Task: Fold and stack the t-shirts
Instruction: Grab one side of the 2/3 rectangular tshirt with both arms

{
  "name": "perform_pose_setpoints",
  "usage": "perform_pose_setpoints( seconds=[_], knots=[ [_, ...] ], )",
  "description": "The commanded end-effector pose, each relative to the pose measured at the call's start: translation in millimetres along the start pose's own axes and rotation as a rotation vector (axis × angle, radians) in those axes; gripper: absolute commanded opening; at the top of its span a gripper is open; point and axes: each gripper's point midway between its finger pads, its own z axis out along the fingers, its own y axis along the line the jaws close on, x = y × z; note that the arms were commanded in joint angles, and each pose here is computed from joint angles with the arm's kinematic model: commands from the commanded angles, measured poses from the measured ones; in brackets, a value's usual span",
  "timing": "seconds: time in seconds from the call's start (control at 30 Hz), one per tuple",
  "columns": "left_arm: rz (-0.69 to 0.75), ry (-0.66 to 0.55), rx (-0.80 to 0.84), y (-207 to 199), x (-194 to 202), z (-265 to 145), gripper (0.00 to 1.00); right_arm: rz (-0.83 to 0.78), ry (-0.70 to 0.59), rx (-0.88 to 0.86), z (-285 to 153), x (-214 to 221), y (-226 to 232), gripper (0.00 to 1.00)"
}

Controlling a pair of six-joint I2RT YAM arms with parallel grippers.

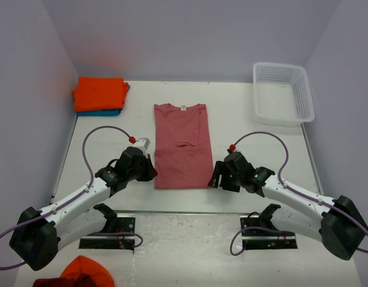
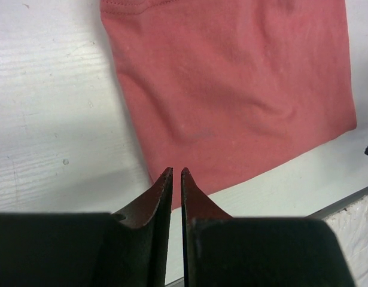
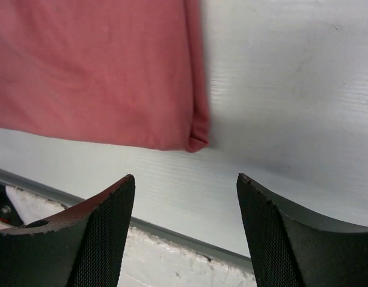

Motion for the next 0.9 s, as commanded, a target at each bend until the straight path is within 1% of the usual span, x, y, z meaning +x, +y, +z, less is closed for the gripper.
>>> perform_pose_setpoints(
  seconds=[0.0, 0.27, 0.3, 0.4, 0.53, 0.57, 0.67, 0.87],
  knots=[
    [0.021, -0.016, 0.005, -5.5, -9.8, -3.7, 0.11, 0.068, -0.058, 0.020, 9.5, -8.4, -3.9, 0.69],
    [0.025, -0.008, 0.016, -7.7, -8.6, -3.9, 0.11, 0.122, -0.054, 0.018, 29.8, -8.7, -11.5, 0.68],
    [0.025, -0.007, 0.018, -8.0, -8.9, -3.9, 0.11, 0.130, -0.025, 0.019, 33.2, -3.5, -12.4, 0.67],
    [0.028, -0.004, 0.015, -7.7, -8.4, -3.1, 0.11, 0.150, -0.008, 0.012, 39.6, -0.4, -13.1, 0.66],
    [0.027, 0.004, 0.014, -7.2, -6.9, -2.0, 0.11, 0.185, -0.003, 0.005, 44.7, 4.0, -15.6, 0.62],
    [0.026, 0.007, 0.017, -8.0, -6.3, -2.4, 0.11, 0.200, 0.002, 0.013, 45.4, 6.5, -18.6, 0.59],
    [0.026, 0.004, 0.024, -8.9, -6.3, -3.3, 0.11, 0.223, -0.015, -0.001, 42.9, 6.7, -18.9, 0.56],
    [0.018, 0.016, 0.022, -9.1, -4.7, -1.7, 0.11, 0.234, -0.048, 0.009, 32.8, 2.7, -22.3, 0.56]
  ],
)
